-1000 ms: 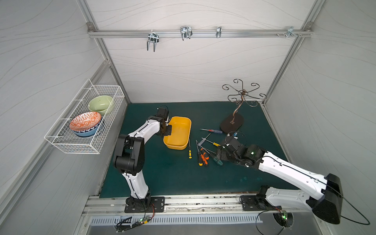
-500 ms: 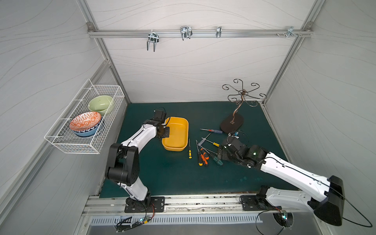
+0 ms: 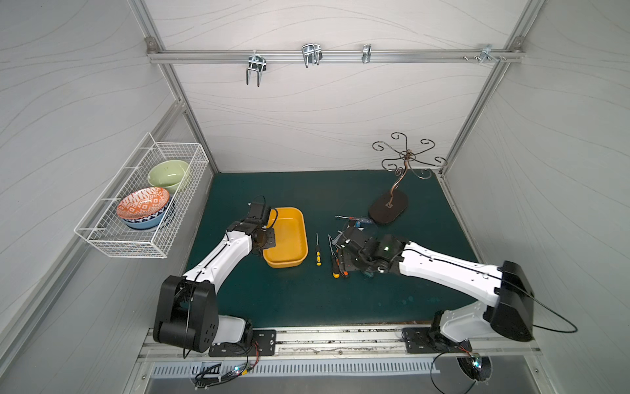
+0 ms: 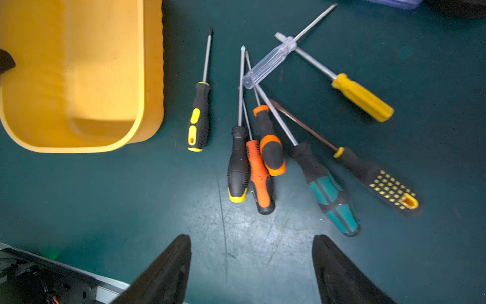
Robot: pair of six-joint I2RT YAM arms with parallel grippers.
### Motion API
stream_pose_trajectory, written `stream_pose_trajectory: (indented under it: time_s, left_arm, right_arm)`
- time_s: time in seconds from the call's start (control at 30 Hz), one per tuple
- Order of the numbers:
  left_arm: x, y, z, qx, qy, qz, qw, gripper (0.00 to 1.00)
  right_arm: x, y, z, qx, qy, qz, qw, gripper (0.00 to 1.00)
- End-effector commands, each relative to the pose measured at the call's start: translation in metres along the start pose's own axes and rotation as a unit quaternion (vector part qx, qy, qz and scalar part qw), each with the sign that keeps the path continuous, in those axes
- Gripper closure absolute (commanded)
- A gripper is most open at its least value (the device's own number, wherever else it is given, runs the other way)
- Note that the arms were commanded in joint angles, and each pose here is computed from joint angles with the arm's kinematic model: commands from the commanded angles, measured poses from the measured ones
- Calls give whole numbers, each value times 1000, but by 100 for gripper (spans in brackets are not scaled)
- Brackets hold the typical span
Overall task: Put the screwdriver on the desktop into the storage box
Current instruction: Move the storage box to the center of the board.
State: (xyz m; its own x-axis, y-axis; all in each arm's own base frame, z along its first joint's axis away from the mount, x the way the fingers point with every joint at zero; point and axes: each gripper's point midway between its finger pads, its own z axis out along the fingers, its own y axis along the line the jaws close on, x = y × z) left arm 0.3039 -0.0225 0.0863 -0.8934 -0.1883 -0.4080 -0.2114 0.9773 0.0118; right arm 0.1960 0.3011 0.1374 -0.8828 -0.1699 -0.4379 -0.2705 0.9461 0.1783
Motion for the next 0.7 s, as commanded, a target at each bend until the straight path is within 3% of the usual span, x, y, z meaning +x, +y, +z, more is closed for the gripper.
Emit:
stream_pose_trajectory:
  time_s: [0.0, 0.13, 0.27, 0.4, 0.67]
  left_arm:
    - [-1, 6, -5, -1, -10, -31, 999, 100]
    - [3, 4, -3, 8, 0, -34, 999, 99]
    - [2, 6, -5, 9, -4, -38, 999, 66]
    - [-7, 15, -21, 10, -31, -58, 998, 46]
    - [-15, 33, -62, 14, -110, -124, 986, 44]
  right_arm:
    - [5, 17, 9, 5, 26, -24, 999, 32]
    - [3, 37, 27, 7, 44, -35, 998, 34]
    - [-1, 51, 42, 10, 56, -39, 998, 35]
    - [-4, 57, 56, 22, 67, -40, 997, 39]
    - [-11, 62, 85, 46, 82, -31, 995, 43]
